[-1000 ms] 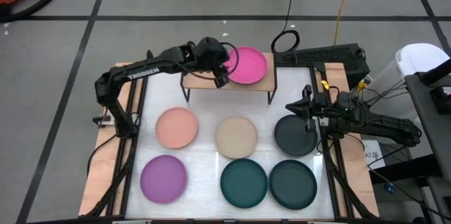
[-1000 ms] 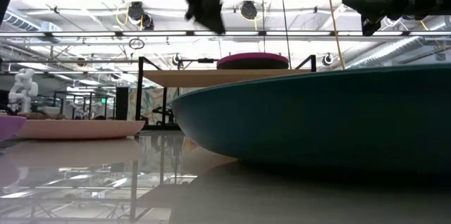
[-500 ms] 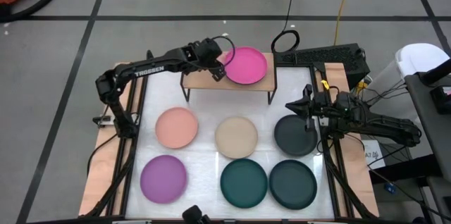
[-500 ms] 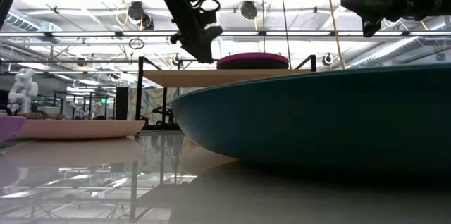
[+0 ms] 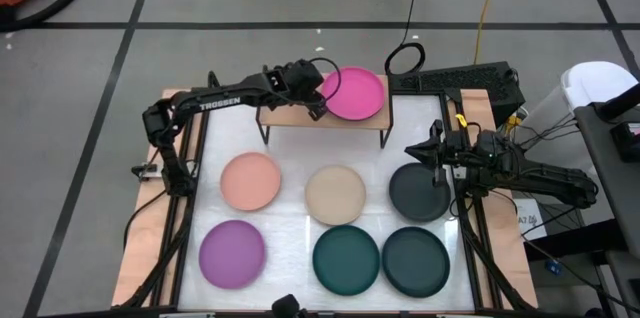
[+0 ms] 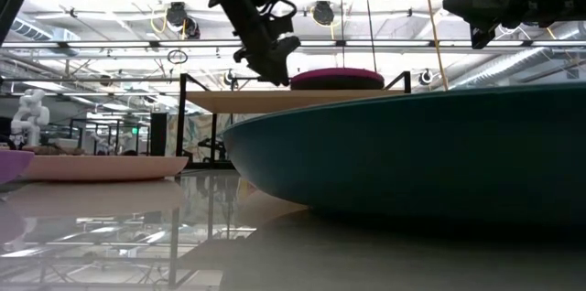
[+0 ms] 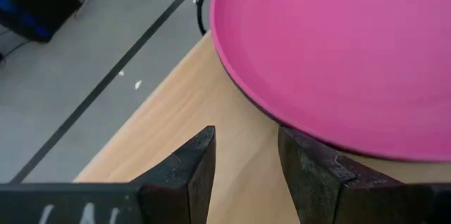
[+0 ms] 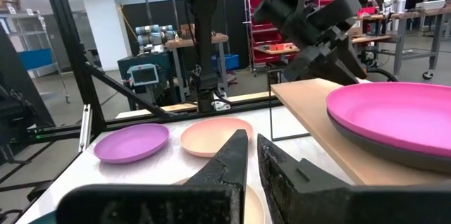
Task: Place and stack plates onto a shelf
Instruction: Stack the pink plate on top of the black plate on the shelf, then stack the top black plate on top of the pink plate on the shelf
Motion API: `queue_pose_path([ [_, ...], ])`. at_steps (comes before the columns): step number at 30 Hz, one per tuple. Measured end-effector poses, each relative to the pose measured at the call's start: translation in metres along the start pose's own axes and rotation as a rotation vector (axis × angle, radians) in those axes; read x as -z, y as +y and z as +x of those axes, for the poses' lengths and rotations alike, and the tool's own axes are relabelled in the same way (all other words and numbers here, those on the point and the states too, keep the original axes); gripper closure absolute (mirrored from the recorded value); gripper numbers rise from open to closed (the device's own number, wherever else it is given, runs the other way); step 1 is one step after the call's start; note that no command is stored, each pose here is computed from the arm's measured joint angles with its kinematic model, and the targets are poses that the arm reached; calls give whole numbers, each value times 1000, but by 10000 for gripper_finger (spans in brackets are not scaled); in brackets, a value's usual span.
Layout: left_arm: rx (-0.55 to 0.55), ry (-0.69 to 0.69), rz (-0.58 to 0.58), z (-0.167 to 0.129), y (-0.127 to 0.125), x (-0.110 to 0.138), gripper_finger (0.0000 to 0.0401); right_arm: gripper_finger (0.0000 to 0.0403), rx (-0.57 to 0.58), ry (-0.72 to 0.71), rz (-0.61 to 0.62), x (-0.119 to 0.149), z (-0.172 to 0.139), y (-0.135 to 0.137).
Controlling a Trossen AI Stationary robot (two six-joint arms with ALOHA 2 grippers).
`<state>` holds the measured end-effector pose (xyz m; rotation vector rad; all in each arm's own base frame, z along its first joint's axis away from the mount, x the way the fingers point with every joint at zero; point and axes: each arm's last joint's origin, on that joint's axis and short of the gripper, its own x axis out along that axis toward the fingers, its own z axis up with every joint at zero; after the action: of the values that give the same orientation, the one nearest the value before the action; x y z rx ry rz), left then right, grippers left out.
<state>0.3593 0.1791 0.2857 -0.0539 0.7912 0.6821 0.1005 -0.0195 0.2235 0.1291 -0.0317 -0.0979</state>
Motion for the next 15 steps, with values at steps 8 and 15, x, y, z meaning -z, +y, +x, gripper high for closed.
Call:
queue_pose_path([
  [8, 5, 0, 20, -7, -1, -1, 240, 383, -2, 0, 2, 0, 0, 0],
  [15, -81, -78, -42, -50, 2, -10, 240, 383, 16, 33, 4, 3, 0, -1],
])
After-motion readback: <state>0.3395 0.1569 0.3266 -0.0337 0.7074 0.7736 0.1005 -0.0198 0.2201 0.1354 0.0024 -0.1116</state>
